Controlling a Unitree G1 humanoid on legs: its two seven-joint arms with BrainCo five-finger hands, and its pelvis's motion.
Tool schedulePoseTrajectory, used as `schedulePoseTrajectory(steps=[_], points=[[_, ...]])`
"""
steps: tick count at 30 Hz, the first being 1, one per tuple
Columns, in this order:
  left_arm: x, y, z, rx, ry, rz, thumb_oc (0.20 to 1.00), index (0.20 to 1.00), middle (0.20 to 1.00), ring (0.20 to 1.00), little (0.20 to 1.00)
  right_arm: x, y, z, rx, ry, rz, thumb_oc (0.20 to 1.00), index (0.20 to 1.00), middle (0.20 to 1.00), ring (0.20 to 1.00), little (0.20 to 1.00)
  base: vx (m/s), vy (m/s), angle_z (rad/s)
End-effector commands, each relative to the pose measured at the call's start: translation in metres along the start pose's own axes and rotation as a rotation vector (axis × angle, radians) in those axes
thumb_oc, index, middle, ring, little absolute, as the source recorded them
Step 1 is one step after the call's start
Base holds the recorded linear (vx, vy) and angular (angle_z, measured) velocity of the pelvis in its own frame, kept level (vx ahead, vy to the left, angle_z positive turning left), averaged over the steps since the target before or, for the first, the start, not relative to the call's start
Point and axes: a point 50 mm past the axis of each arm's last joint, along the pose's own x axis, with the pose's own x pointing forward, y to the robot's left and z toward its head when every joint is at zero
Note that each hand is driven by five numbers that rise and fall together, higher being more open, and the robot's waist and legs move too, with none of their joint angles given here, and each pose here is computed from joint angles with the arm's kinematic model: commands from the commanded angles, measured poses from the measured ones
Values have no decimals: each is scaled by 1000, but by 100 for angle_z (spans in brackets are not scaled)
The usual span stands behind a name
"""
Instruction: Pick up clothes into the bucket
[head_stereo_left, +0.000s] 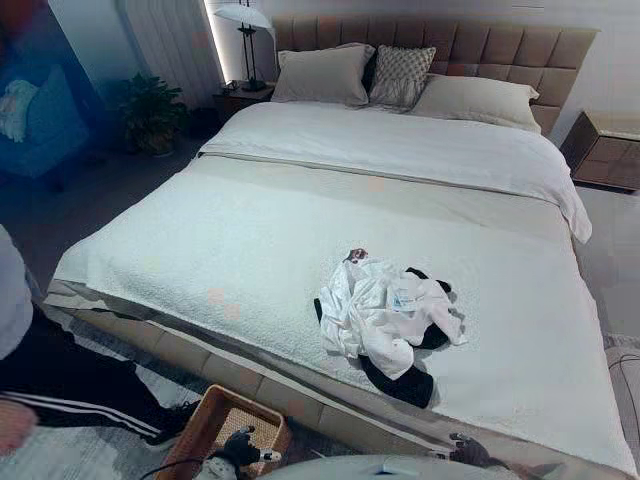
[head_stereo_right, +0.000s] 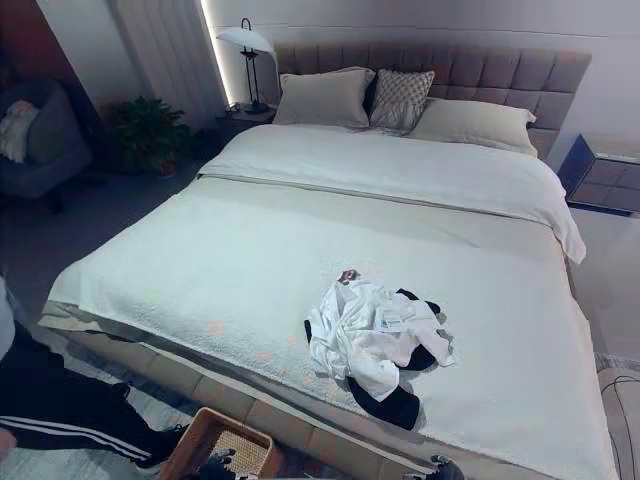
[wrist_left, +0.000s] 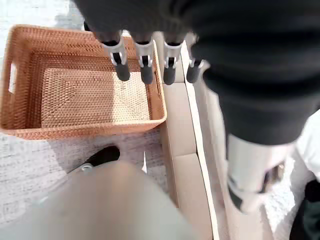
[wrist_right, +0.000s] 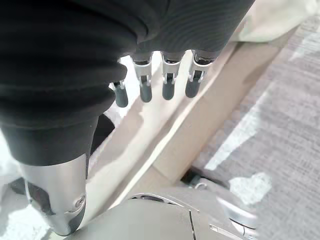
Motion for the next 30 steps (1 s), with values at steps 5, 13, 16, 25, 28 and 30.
schedulePoseTrajectory(steps=[5,13,16,25,28,30], points=[[4,-2,21,-5,-56,-17,1000,1000,1000,1000,1000,4,1,17,-80,-32,16,1000,1000,1000,1000,1000,-48,-28,4],[4,-1,18,-13,-42,-11,1000,1000,1000,1000,1000,4,1,18,-74,-33,12,1000,1000,1000,1000,1000,0,0,0],[4,-1,16,-16,-36,-10,1000,1000,1000,1000,1000,5,0,22,-54,-48,2,1000,1000,1000,1000,1000,0,0,0],[6,20,34,-23,-93,66,1000,1000,1000,1000,1000,-1,-37,115,101,-398,-136,1000,1000,1000,1000,1000,-14,4,0],[6,31,49,-26,-150,106,1000,1000,1000,1000,1000,-19,-62,169,108,-607,-217,1000,1000,1000,1000,1000,-88,16,-1],[6,33,54,-22,-164,114,1000,1000,1000,1000,1000,-25,-71,186,107,-658,-251,1000,1000,1000,1000,1000,-89,10,0]])
